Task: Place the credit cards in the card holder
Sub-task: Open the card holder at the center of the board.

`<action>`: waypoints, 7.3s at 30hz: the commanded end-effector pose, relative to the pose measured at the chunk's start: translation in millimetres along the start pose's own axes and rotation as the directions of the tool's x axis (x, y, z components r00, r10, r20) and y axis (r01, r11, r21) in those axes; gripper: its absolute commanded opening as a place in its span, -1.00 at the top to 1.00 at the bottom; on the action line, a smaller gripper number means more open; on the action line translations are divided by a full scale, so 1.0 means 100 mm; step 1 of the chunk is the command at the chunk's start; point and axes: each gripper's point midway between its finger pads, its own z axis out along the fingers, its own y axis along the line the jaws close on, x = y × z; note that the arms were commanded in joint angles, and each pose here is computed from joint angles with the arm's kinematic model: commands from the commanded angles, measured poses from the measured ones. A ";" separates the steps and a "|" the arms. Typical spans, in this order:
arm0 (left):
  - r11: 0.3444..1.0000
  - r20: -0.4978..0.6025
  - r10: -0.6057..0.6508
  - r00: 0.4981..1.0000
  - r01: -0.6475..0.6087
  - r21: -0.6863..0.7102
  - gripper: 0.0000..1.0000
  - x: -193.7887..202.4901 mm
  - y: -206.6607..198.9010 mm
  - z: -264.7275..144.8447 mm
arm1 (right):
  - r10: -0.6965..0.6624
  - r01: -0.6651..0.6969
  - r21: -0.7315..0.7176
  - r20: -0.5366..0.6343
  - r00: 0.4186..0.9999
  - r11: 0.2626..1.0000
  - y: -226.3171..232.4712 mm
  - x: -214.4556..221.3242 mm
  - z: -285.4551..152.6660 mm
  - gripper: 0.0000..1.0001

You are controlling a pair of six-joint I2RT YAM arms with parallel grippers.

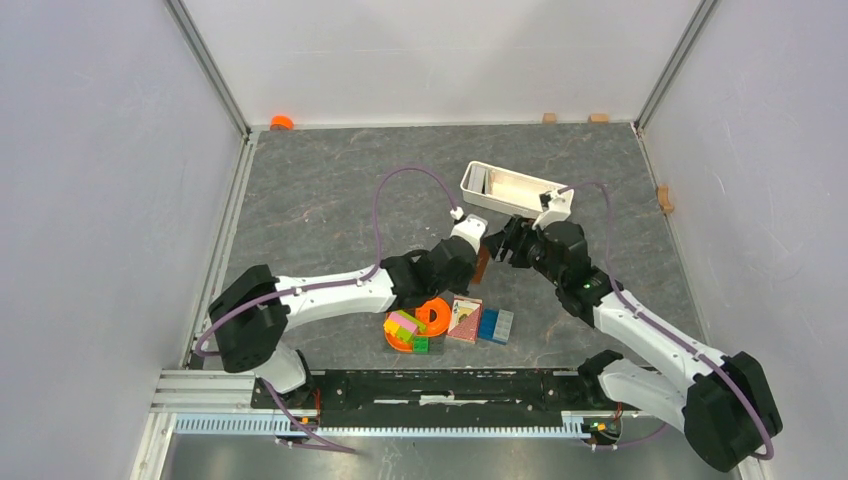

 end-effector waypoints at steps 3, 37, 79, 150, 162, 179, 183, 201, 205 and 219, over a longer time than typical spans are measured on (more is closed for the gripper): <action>0.988 0.055 0.090 0.994 -0.082 -0.130 0.96 -0.18 0.02 -0.07 | 0.024 -0.027 -0.074 -0.039 0.999 0.997 0.35 0.05 0.05 -0.46; 0.924 0.017 -0.143 0.990 0.128 0.360 -0.55 -0.42 -0.26 -0.88 | 0.013 0.031 -0.237 0.184 0.983 0.971 0.24 -0.17 -0.19 1.00; 0.547 0.154 -0.353 0.923 0.070 0.834 0.52 -0.95 -0.57 -1.79 | 0.141 0.151 -0.884 0.235 0.962 0.443 1.76 -0.73 -1.60 1.00; 0.623 -0.378 -0.160 0.912 0.390 0.678 0.96 -0.08 0.16 -1.29 | -0.742 0.055 -0.988 -0.073 0.667 0.147 1.78 1.39 -1.67 0.84; 0.794 -0.230 -0.212 0.950 0.304 0.526 0.95 -0.14 0.46 -1.11 | -0.534 0.459 -0.401 -0.092 0.840 0.792 1.29 0.46 -0.54 -0.70; 0.778 -0.260 -0.229 0.938 0.337 0.530 0.96 -0.09 0.44 -1.08 | -0.431 0.412 -0.172 -0.094 0.897 0.895 1.09 0.36 -0.05 -0.47; 0.785 -0.248 -0.235 0.940 0.334 0.522 0.96 -0.11 0.45 -1.06 | -0.454 0.437 -0.140 -0.120 0.883 0.888 1.02 0.39 -0.01 0.18; 0.848 -0.442 -0.344 0.828 0.476 0.233 0.08 0.14 0.88 0.30 | -0.406 0.389 -0.117 -0.236 0.883 0.914 0.19 0.65 0.37 1.00; 0.891 -0.451 -0.324 0.831 0.429 0.149 -0.45 0.27 1.06 0.49 | -0.395 0.373 -0.131 -0.253 0.883 0.918 0.09 0.71 0.43 1.00; 0.920 -0.365 -0.214 0.906 0.312 0.235 -0.91 0.06 0.96 0.50 | -0.366 0.325 -0.213 -0.196 0.910 0.921 0.30 0.56 0.43 1.00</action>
